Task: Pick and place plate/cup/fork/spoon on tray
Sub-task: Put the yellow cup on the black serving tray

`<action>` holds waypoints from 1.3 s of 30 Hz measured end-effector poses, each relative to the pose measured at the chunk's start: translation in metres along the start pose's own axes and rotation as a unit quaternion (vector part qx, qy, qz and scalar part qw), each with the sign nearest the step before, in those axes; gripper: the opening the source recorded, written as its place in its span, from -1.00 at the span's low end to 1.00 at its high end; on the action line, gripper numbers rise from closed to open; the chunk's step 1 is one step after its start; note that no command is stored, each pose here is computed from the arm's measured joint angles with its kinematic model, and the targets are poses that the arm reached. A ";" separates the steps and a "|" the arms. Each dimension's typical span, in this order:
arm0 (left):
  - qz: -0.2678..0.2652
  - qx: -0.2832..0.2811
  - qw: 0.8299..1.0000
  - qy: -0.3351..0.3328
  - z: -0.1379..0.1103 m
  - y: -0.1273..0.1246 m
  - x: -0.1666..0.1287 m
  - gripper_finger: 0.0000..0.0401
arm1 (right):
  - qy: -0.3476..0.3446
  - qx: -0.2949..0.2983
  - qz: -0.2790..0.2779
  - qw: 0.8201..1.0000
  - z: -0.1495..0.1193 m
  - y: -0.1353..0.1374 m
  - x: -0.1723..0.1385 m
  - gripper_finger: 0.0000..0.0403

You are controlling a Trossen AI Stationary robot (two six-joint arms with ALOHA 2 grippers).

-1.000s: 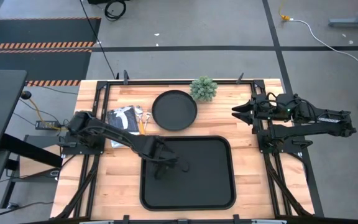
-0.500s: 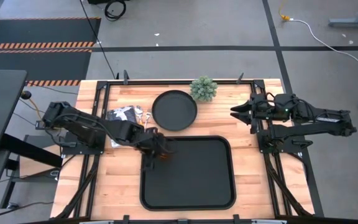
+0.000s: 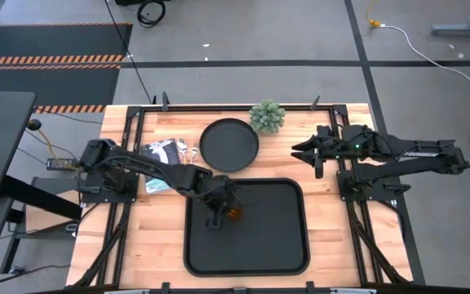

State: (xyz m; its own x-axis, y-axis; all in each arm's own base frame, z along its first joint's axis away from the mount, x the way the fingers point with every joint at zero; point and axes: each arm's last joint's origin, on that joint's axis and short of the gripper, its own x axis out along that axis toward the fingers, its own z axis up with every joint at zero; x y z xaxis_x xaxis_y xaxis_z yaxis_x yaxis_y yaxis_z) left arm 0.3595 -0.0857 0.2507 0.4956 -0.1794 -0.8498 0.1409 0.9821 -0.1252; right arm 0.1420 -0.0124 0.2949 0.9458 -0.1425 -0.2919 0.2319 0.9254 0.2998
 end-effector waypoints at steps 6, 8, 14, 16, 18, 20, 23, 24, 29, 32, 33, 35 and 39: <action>0.008 0.043 0.999 -0.013 0.033 -0.002 0.013 -0.91 | -0.003 -0.015 0.007 1.000 0.001 0.001 0.003 -0.32; 0.011 0.052 0.998 -0.018 0.044 0.002 0.019 -0.91 | -0.004 -0.014 0.004 1.000 0.002 0.000 0.003 -0.32; 0.024 0.066 0.998 0.004 0.069 0.019 0.039 -0.91 | -0.006 -0.017 0.004 1.000 0.002 -0.001 0.002 -0.32; 0.026 0.073 0.997 0.008 0.077 0.023 0.043 -0.91 | -0.006 -0.022 0.004 1.000 0.002 -0.001 0.002 -0.32; 0.028 0.080 0.996 0.011 0.085 0.026 0.045 -0.91 | -0.006 -0.025 0.004 1.000 0.002 -0.001 0.002 -0.32; 0.029 0.085 0.996 0.017 0.092 0.029 0.048 -0.91 | -0.006 -0.026 0.004 1.000 0.002 -0.001 0.002 -0.32; 0.030 0.093 0.995 0.024 0.101 0.032 0.051 -0.91 | -0.006 -0.031 0.004 1.000 0.002 -0.001 0.002 -0.32; 0.030 0.096 0.995 0.027 0.103 0.034 0.053 -0.91 | -0.006 -0.034 0.004 0.999 0.002 -0.001 0.002 -0.32; 0.027 0.108 0.993 0.026 0.112 0.041 0.062 -0.91 | -0.012 -0.050 0.006 0.999 0.003 -0.001 -0.003 -0.32; 0.029 0.120 0.992 0.017 0.116 0.045 0.068 -0.91 | -0.029 -0.054 0.010 0.998 0.005 -0.001 -0.011 -0.32; 0.029 0.126 0.991 0.014 0.117 0.046 0.071 -0.91 | -0.035 -0.057 0.012 0.998 0.005 -0.001 -0.014 -0.32; 0.030 0.141 0.989 0.007 0.118 0.048 0.075 -0.91 | -0.049 -0.061 0.015 0.997 0.007 -0.001 -0.019 -0.32; 0.045 0.196 0.979 -0.014 0.123 0.048 0.075 -0.91 | -0.064 -0.060 0.020 0.996 0.008 -0.001 -0.027 -0.32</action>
State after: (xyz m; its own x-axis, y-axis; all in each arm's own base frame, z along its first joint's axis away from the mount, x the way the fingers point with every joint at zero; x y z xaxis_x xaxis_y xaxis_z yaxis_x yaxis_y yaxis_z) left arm 0.5093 -0.0590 0.2439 0.5441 -0.1011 -0.8329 0.4120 0.8970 0.1602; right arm 0.1184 -0.0119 0.3096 0.9767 -0.1418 -0.1612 0.1724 0.9655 0.1951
